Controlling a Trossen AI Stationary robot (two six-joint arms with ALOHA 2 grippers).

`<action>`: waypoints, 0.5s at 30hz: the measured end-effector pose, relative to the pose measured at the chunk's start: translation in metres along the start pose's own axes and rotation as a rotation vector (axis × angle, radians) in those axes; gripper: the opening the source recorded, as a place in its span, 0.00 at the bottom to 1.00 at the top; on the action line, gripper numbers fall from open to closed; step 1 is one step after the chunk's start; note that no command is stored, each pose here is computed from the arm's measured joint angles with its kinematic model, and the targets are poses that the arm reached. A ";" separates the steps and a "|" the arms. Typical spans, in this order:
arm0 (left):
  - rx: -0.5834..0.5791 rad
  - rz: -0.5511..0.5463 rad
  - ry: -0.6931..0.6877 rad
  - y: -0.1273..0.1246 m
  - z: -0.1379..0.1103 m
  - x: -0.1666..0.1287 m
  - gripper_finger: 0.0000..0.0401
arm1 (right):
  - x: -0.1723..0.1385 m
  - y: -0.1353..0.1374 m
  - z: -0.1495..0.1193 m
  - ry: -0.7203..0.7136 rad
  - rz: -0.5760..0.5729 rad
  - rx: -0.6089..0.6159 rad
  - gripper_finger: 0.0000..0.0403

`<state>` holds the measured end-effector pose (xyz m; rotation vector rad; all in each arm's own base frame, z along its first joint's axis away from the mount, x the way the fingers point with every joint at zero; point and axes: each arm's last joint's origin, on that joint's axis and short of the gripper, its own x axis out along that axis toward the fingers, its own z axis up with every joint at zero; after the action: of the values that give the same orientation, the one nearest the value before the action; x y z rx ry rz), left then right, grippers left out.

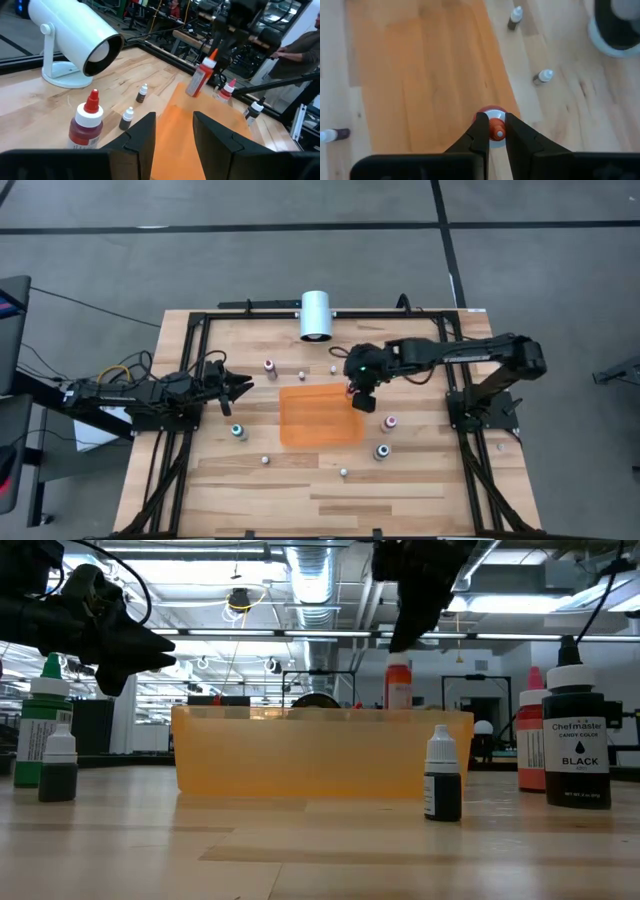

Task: Pick & Place food coloring
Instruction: Put the large orange food coloring bottle into the orange container

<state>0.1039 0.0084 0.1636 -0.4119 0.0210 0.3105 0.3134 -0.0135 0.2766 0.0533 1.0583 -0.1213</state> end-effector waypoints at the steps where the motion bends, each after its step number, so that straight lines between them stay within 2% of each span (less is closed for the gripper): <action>1: 0.001 -0.004 0.002 0.000 0.000 0.000 0.30 | 0.004 0.001 0.000 0.011 0.001 -0.004 0.08; 5: 0.001 -0.008 0.004 0.000 0.000 0.000 0.30 | 0.022 0.009 0.000 0.054 0.003 -0.024 0.09; 15: 0.001 -0.007 0.004 0.000 0.000 0.000 0.30 | 0.056 0.018 -0.001 0.120 -0.101 -0.104 0.08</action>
<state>0.1039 0.0082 0.1635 -0.4111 0.0240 0.3026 0.3423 0.0000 0.2270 -0.0873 1.1861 -0.1556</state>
